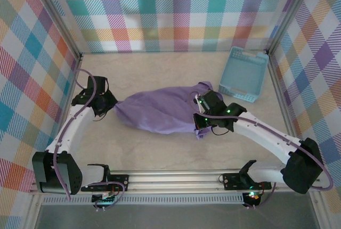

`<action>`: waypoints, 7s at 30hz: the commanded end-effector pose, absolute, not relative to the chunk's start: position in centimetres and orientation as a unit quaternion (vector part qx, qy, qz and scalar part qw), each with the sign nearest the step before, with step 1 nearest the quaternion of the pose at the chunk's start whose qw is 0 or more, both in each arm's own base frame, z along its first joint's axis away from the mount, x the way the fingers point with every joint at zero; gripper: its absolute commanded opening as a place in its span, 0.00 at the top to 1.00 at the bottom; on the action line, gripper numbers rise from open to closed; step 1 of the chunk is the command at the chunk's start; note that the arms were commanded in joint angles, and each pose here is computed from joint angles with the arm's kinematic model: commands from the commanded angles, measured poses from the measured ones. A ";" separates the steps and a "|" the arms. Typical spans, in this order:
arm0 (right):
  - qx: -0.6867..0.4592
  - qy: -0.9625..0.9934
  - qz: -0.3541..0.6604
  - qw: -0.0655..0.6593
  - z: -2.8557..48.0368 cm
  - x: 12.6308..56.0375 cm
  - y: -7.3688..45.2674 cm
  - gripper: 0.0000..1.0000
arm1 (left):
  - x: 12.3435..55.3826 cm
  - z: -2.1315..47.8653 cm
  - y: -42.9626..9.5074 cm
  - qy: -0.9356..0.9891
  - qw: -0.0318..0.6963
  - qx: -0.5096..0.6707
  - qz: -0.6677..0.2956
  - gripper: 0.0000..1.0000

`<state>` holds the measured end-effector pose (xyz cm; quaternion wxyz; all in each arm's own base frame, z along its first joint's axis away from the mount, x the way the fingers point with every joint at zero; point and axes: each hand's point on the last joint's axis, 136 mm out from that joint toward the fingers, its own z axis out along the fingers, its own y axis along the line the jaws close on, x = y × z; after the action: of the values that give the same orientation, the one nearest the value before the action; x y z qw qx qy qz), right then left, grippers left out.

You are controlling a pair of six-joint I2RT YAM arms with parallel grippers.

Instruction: Fold the inside-out t-shirt

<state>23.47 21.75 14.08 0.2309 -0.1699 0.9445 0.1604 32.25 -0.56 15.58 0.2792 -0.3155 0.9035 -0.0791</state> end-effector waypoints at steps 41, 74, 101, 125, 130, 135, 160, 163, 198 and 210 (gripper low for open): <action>-0.131 0.904 0.210 0.349 24.5 41.0 27.5 0.43 | 24.5 25.2 -26.1 0.885 0.390 0.026 -0.255 0.62; -0.195 0.959 0.124 0.166 3.5 28.9 31.7 0.86 | 38.0 5.1 -8.7 0.957 0.170 -0.215 -0.092 0.83; -0.182 0.903 0.085 0.380 23.9 37.0 25.0 1.00 | 27.6 23.4 -12.8 0.908 0.376 -0.173 -0.057 0.99; -0.096 0.956 0.202 0.188 9.9 26.8 21.3 0.31 | 25.2 13.0 -20.8 0.938 0.322 0.115 -0.052 0.11; -0.072 0.963 0.211 0.150 6.6 26.1 21.7 0.32 | 24.5 10.1 -23.7 0.929 0.314 0.197 -0.021 0.10; -0.056 0.969 0.198 0.136 4.6 26.6 21.8 0.36 | 24.6 8.8 -25.7 0.915 0.315 0.251 0.013 0.10; -0.110 0.957 0.134 0.232 12.4 24.2 16.7 1.00 | 28.3 15.0 -25.4 0.914 0.371 0.167 0.004 0.99; -0.124 0.939 0.151 0.282 16.3 23.1 15.9 1.00 | 26.6 18.6 -26.3 0.900 0.388 0.181 -0.084 0.99; -0.056 0.957 0.055 0.278 13.4 36.7 17.4 0.84 | 32.1 16.1 -24.0 0.938 0.321 0.126 0.041 0.38; -0.051 0.953 0.079 0.287 13.7 35.7 17.5 0.75 | 27.8 12.0 -31.4 0.942 0.300 0.151 -0.008 0.47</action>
<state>36.22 17.30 12.84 0.2771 -0.0552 0.9573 0.0606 27.29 -30.99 13.70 0.3113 0.1723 0.9345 -0.0088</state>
